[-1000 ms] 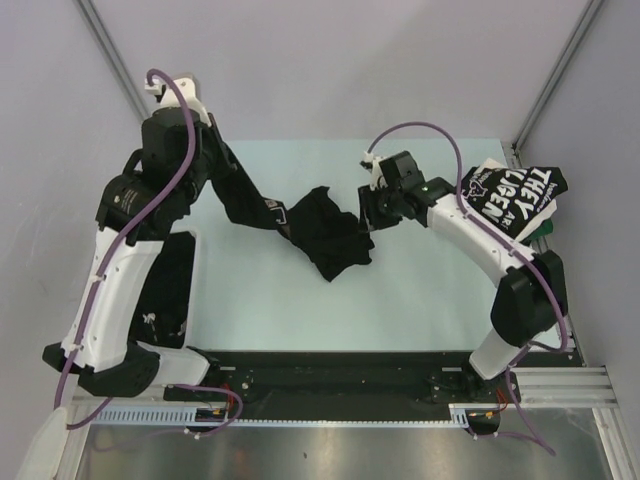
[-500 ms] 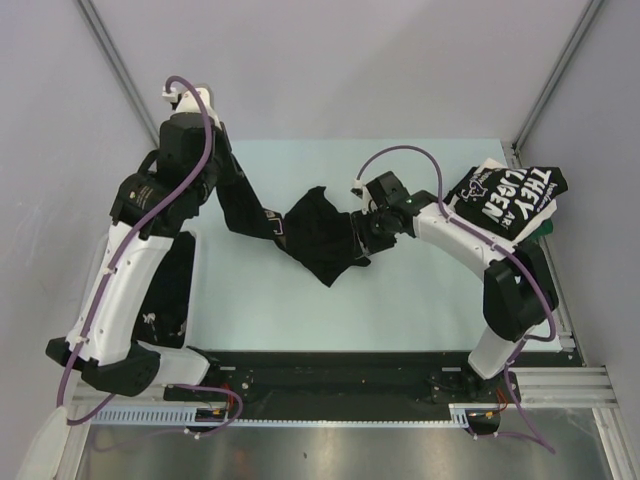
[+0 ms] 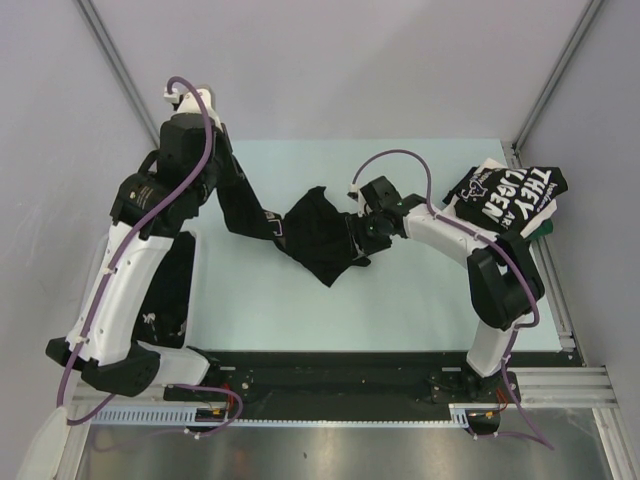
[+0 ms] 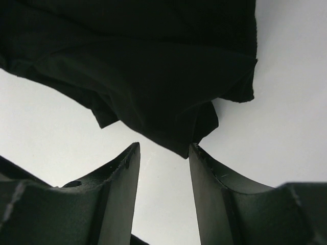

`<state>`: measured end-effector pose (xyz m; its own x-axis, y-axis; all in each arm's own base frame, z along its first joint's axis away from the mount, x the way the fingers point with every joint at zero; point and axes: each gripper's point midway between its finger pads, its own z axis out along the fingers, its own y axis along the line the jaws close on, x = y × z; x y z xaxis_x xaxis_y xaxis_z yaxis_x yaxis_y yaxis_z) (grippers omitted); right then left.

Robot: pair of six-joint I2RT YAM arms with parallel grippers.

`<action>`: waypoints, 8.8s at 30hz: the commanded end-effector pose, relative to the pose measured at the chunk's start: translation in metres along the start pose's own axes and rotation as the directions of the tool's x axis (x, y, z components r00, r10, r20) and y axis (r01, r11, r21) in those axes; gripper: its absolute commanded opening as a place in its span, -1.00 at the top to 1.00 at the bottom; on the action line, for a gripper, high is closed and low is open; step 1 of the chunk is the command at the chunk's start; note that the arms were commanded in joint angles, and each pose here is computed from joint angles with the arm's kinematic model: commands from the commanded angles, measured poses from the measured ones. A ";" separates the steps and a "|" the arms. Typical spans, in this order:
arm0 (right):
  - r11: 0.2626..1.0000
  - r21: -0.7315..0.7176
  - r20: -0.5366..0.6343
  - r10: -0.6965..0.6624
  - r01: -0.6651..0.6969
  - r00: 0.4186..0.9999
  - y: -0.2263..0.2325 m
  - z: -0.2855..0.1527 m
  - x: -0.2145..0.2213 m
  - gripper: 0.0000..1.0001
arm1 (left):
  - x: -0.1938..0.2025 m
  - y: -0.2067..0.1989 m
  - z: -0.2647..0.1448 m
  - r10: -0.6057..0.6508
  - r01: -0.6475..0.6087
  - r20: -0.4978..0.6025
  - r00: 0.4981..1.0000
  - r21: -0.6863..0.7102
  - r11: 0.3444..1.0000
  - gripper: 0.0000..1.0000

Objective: Fold and stack the t-shirts
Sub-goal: Flatten out the tshirt

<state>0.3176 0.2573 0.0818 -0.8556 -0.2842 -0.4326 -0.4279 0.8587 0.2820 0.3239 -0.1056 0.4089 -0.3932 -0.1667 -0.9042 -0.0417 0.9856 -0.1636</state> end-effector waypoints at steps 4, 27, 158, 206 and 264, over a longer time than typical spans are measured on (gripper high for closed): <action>0.998 0.053 0.085 -0.034 0.029 0.996 -0.018 0.007 -0.023 0.03 | -0.004 0.007 -0.012 -0.027 0.027 0.030 0.999 0.002 1.000 1.00; 0.997 0.056 0.430 0.021 -0.049 0.903 -0.045 -0.051 -0.177 1.00 | 0.026 0.022 -0.022 -0.028 0.027 -0.029 0.999 -0.026 0.999 1.00; 0.985 -0.060 0.896 0.124 -0.160 0.427 -0.036 -0.392 -0.217 1.00 | -0.090 0.101 -0.153 -0.082 0.165 0.502 0.861 -0.124 0.978 1.00; 0.941 0.197 0.965 -0.136 -0.274 0.226 -0.035 -0.512 -0.147 1.00 | -0.052 0.124 -0.138 -0.015 0.119 0.514 0.858 -0.170 0.978 1.00; 0.710 0.157 0.599 0.484 -0.687 0.638 -0.094 -0.331 0.052 1.00 | 0.173 0.095 -0.118 -0.246 0.251 -0.121 0.962 0.029 0.968 1.00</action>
<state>0.2644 0.0372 0.3130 -0.5891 0.4481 -0.6724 0.2318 0.8909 0.3906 0.1787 -0.0242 0.3115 -0.3591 -0.2919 -0.8865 -0.0919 0.9563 -0.2776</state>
